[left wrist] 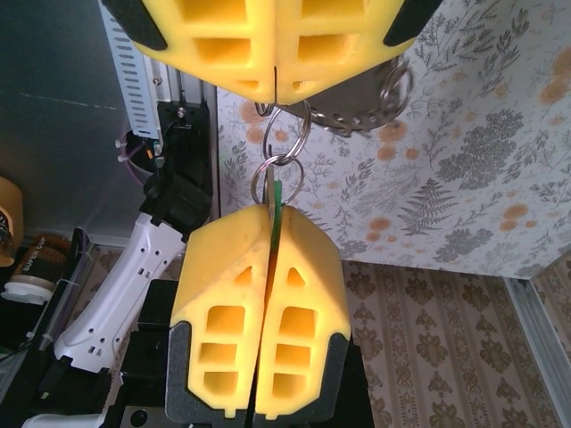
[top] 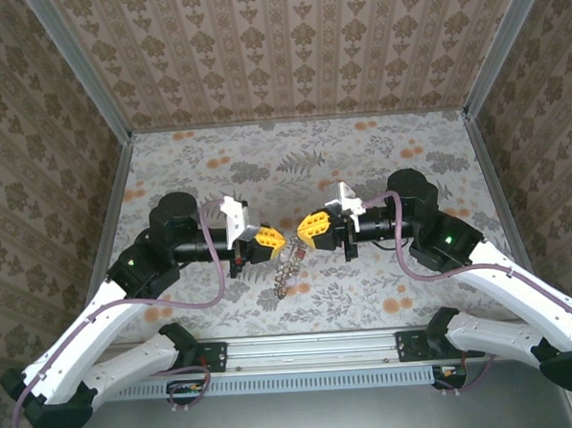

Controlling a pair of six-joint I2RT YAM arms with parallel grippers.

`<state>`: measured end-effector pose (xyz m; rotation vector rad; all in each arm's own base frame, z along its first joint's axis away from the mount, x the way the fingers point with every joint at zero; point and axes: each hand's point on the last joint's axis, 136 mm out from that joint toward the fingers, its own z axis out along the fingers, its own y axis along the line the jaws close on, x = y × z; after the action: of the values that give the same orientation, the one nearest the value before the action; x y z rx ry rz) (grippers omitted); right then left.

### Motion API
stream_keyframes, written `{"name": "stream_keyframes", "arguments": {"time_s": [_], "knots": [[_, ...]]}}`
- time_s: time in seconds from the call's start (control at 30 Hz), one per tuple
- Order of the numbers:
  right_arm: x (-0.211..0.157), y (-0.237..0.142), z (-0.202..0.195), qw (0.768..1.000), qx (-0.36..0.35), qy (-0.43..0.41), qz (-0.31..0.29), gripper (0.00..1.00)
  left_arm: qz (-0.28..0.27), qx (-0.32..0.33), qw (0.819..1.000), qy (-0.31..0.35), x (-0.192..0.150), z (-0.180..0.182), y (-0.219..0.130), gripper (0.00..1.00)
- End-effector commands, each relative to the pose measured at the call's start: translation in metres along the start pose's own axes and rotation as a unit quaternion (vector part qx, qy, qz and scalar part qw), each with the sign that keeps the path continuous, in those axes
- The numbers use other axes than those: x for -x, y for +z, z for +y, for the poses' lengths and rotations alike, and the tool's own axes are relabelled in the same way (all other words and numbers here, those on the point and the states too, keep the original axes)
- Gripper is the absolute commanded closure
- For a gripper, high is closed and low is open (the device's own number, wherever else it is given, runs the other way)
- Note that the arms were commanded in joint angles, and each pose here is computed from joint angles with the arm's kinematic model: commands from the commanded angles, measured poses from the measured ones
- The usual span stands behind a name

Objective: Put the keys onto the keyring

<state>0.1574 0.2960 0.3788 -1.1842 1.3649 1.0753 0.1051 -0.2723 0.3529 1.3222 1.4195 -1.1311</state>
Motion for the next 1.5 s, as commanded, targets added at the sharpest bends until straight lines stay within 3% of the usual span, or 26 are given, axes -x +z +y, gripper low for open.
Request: {"name": "stream_keyframes", "arguments": {"time_s": [0.0, 0.1, 0.2, 0.63, 0.8, 1.17, 1.47], "knots": [[0.016, -0.004, 0.000, 0.999, -0.004, -0.017, -0.029, 1.00, -0.009, 0.010, 1.000, 0.000, 0.004, 0.002, -0.002, 1.00], [0.016, -0.003, 0.000, 0.999, -0.002, -0.018, -0.029, 1.00, 0.004, 0.010, 1.000, -0.005, 0.002, 0.003, -0.002, 1.00], [0.018, -0.004, 0.000, 0.999, -0.001, -0.019, -0.029, 1.00, 0.011, 0.016, 1.000, -0.005, 0.001, 0.005, -0.003, 0.89], [0.022, -0.003, 0.001, 0.999, 0.006, -0.023, -0.031, 1.00, 0.024, -0.042, 0.998, -0.035, -0.009, -0.015, 0.011, 0.96], [0.021, -0.001, 0.000, 0.999, 0.008, -0.021, -0.030, 1.00, 0.039, -0.016, 0.999, -0.033, -0.015, -0.014, 0.002, 0.95], [0.019, 0.000, 0.004, 0.999, 0.024, -0.018, -0.025, 1.00, 0.021, 0.026, 0.999, 0.003, 0.005, 0.001, -0.011, 0.65], [0.019, -0.001, 0.010, 0.999, 0.040, -0.018, -0.023, 1.00, 0.031, 0.025, 0.999, 0.023, 0.014, 0.015, -0.004, 0.58]]}}
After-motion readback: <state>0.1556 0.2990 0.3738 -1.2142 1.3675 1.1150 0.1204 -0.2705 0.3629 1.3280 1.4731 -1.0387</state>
